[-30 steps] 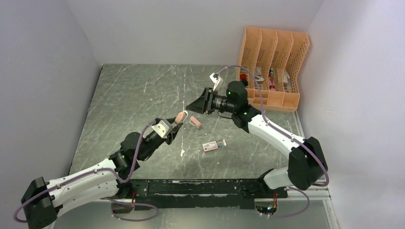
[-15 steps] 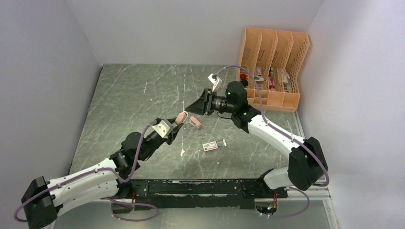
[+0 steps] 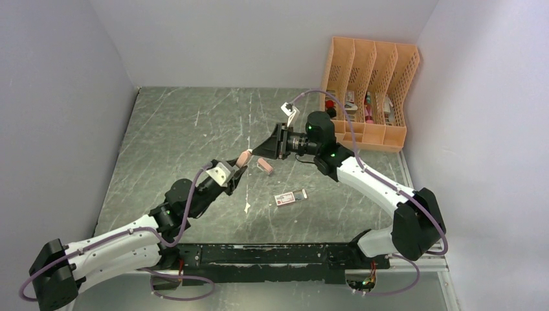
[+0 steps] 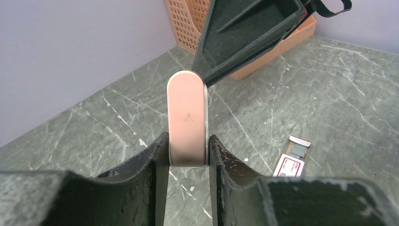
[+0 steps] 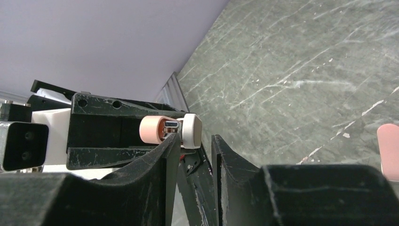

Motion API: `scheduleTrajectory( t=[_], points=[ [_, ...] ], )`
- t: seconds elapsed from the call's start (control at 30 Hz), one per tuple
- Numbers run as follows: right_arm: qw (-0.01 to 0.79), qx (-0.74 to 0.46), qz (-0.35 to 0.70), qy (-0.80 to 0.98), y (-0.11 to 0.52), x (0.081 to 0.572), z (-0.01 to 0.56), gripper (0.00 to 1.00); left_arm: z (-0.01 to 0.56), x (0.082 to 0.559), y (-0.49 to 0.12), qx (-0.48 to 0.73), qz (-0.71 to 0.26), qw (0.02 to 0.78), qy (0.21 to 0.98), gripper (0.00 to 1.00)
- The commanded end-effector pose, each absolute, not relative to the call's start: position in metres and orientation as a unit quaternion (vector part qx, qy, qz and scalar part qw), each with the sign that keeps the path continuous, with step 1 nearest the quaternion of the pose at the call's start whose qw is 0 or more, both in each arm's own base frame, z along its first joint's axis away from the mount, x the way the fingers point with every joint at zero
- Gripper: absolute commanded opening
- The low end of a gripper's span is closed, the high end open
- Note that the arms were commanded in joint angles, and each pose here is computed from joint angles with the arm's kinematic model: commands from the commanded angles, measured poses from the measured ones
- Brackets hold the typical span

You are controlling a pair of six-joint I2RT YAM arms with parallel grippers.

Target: Load the staples into the stapler

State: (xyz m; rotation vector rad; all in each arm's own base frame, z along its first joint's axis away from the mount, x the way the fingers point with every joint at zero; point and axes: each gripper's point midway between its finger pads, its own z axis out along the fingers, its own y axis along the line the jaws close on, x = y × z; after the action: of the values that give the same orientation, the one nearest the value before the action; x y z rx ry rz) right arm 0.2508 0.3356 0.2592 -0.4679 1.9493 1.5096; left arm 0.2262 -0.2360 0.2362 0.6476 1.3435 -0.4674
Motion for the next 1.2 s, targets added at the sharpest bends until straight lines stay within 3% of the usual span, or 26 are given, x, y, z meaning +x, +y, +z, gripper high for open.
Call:
scheduleTrajectory(
  t=[0.0,0.73,0.97,1.17],
  points=[
    [0.306,-0.194,0.575,0.734,0.337,0.243,0.263,0.35,0.254,0.229,-0.231,0.275,-0.207,0.733,0.587,0.07],
    [0.306,-0.195,0.582,0.728,0.341,0.243,0.267,0.29,0.249,0.227,-0.242,0.294,-0.219,0.723,0.585,0.07],
    [0.303,-0.196,0.585,0.727,0.341,0.242,0.267,0.20,0.248,0.227,-0.245,0.299,-0.222,0.722,0.583,0.07],
    [0.301,-0.197,0.588,0.725,0.341,0.239,0.267,0.02,0.251,0.228,-0.245,0.298,-0.222,0.725,0.580,0.07]
  ],
)
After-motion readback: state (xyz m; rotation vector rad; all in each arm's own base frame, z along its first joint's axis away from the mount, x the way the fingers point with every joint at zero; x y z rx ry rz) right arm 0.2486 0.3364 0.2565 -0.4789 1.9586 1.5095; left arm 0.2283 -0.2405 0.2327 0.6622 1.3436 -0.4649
